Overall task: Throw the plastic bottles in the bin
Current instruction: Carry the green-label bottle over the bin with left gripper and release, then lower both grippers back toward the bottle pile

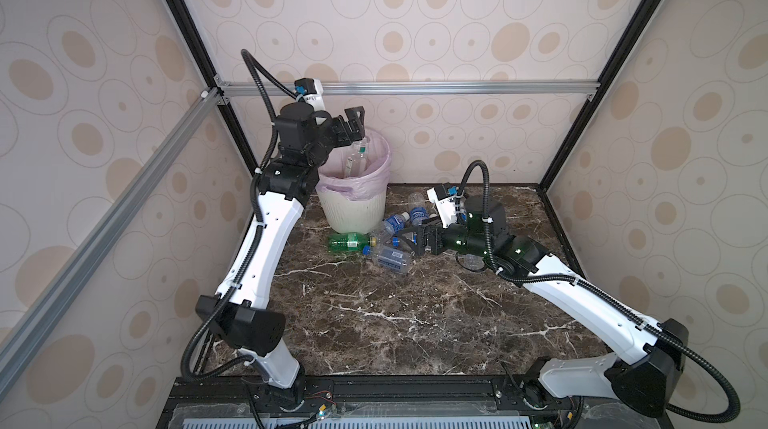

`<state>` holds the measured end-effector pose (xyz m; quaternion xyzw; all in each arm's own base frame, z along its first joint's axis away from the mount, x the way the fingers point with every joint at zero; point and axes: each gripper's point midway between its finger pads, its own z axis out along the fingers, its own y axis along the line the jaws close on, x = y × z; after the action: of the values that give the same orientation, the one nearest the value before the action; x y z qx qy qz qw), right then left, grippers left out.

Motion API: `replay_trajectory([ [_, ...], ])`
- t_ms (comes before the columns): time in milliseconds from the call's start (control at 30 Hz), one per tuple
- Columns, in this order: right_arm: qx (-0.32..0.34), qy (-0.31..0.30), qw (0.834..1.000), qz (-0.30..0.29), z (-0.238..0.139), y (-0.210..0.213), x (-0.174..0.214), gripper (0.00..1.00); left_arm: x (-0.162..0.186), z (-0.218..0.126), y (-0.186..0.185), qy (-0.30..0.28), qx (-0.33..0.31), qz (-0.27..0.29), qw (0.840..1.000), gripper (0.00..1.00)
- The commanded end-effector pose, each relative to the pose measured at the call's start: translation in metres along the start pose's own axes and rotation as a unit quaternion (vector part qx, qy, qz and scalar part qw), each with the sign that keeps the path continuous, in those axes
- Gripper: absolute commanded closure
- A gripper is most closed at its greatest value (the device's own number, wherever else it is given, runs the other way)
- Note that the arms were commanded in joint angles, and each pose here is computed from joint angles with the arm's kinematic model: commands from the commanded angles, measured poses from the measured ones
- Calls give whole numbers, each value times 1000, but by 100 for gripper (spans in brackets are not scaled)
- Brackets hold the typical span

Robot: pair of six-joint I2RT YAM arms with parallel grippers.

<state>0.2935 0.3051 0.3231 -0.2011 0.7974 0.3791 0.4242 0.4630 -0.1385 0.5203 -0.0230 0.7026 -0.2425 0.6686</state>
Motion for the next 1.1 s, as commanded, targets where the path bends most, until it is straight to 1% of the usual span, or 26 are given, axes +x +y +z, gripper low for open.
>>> replay_trajectory([
  [0, 11, -15, 1000, 5, -11, 1, -3, 0, 27, 1, -5, 20, 19, -9, 1000, 1],
  [133, 60, -8, 998, 11, -15, -18, 5, 0, 53, -14, -16, 33, 37, -15, 999, 1],
  [200, 95, -4, 995, 12, -18, -32, 10, 0, 68, -20, -21, 44, 44, -15, 998, 1],
  [367, 166, 9, 986, 14, -28, -61, 20, 0, 108, -35, -22, 74, 52, -27, 996, 1],
  [467, 208, 21, 977, 32, -35, -86, 29, 0, 135, -44, -23, 96, 58, -35, 993, 1],
  [633, 290, 45, 952, 84, -48, -140, 52, 0, 186, -57, -28, 131, 75, -65, 986, 1],
  [767, 352, 68, 925, 129, -56, -185, 80, 0, 231, -61, -35, 171, 84, -88, 978, 1],
  [967, 387, 108, 895, 192, -55, -226, 123, 0, 276, -63, -49, 214, 101, -145, 961, 1],
  [1067, 401, 129, 884, 203, -54, -241, 135, 0, 292, -62, -53, 236, 105, -172, 950, 1],
])
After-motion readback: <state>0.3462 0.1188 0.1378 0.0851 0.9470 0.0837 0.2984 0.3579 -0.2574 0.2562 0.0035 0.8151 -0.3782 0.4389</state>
